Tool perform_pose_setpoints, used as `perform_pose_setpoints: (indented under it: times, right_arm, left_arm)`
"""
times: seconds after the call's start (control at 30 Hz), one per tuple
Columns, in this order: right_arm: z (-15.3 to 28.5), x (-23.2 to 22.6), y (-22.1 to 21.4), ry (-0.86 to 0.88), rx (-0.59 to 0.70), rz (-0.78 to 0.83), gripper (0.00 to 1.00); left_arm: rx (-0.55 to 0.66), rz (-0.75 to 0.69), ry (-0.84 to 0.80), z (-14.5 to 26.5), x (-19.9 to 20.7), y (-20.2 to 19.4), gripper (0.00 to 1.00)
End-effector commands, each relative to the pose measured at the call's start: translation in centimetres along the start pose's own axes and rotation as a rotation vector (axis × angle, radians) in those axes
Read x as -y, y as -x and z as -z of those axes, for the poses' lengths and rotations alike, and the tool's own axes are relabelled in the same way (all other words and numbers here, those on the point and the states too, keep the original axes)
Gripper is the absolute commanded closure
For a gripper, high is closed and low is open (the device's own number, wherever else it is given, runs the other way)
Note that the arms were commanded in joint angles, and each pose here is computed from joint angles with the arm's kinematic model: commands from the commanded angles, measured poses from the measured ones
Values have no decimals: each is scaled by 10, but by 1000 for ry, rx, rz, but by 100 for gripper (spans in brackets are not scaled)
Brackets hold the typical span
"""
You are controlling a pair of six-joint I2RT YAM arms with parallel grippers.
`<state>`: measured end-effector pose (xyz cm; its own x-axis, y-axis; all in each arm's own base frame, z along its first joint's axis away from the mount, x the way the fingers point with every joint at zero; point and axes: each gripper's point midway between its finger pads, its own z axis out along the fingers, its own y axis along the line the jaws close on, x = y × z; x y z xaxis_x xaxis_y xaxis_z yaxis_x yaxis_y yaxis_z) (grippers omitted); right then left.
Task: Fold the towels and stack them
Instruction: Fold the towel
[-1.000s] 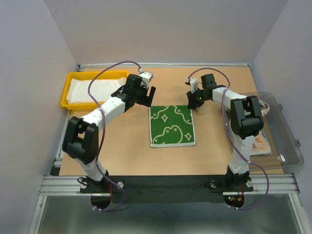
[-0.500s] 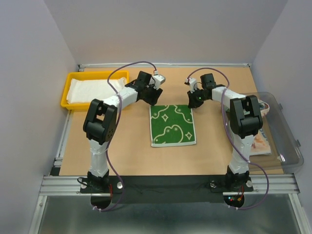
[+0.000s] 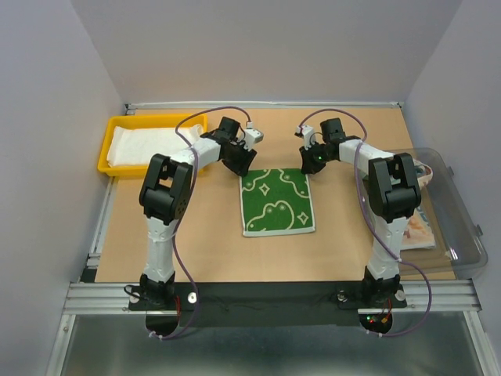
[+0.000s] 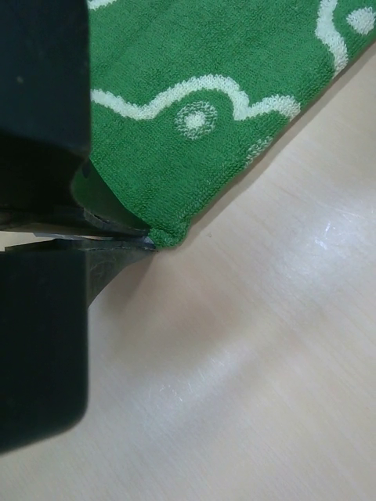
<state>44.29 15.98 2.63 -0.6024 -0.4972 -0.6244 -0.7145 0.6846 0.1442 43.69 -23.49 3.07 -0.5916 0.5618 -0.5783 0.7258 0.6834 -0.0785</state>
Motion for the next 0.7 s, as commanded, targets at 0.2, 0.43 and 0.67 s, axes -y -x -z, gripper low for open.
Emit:
perform_pose_setpoints:
  times: [0.2, 0.43, 0.67]
  right_arm:
    - [-13, -4, -37, -3, -130, -16, 98]
    - [-7, -2, -23, -16, -101, -4, 99]
    - [15, 14, 18, -107, -21, 15, 99]
  left_arm:
    - [-55, 18, -66, -12, 0, -11, 59]
    - [-126, 41, -116, -15, 11, -36, 95]
    - [-21, -21, -23, 11, -14, 10, 100]
